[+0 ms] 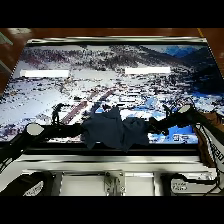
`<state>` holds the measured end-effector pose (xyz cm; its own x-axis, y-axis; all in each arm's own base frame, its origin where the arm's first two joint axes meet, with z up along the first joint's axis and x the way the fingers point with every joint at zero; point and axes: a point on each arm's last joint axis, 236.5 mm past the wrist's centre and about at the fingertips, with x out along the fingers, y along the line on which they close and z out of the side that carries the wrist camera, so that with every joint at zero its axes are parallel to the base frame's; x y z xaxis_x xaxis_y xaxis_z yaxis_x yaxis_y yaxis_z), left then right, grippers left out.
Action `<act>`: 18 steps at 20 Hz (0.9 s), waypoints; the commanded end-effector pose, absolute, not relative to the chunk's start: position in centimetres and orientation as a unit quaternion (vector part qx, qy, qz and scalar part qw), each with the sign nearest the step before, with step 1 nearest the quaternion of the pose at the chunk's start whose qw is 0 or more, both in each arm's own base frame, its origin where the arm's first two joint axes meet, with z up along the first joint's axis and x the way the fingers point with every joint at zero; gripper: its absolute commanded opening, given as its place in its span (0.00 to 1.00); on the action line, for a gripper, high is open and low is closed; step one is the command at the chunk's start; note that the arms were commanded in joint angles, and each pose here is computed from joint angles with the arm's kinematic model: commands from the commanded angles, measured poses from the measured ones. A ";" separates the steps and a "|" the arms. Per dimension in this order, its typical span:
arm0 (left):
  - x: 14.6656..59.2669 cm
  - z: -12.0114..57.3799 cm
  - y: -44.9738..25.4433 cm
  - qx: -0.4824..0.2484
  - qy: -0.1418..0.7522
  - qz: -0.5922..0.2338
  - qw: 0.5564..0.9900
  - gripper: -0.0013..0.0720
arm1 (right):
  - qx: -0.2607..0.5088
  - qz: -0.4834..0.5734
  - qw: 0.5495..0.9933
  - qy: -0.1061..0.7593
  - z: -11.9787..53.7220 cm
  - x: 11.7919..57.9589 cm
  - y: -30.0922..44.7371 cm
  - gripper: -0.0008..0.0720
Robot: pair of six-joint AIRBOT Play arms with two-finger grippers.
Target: Fold the shirts.
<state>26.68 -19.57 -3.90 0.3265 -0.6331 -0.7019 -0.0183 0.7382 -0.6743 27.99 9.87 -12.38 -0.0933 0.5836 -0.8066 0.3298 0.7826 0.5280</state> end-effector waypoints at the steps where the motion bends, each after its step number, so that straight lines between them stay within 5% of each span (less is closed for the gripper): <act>1: 28.0 -0.8 -18.0 -0.246 0.515 -0.213 0.793 0.07 | 0.318 0.122 0.626 0.701 -11.3 30.3 11.2 0.09; 5: 32.5 10.8 -12.2 -0.108 0.424 -0.183 0.880 0.07 | 0.270 0.240 0.756 0.546 2.6 36.7 12.3 0.08; 8: 33.8 29.1 -9.8 -0.039 0.228 -0.169 0.958 0.07 | 0.187 0.280 0.891 0.304 22.4 39.2 11.5 0.08; 10: 30.9 41.3 -8.6 -0.018 0.090 -0.159 0.983 0.07 | 0.130 0.234 0.957 0.111 36.1 37.1 8.9 0.08; 14: 22.5 54.5 -7.4 -0.010 -0.080 -0.159 0.984 0.07 | 0.116 0.180 0.968 -0.128 51.9 26.6 6.7 0.08; 18: 18.7 56.6 -8.5 -0.025 -0.114 -0.193 0.974 0.07 | 0.138 0.196 0.955 -0.177 55.7 21.7 7.5 0.08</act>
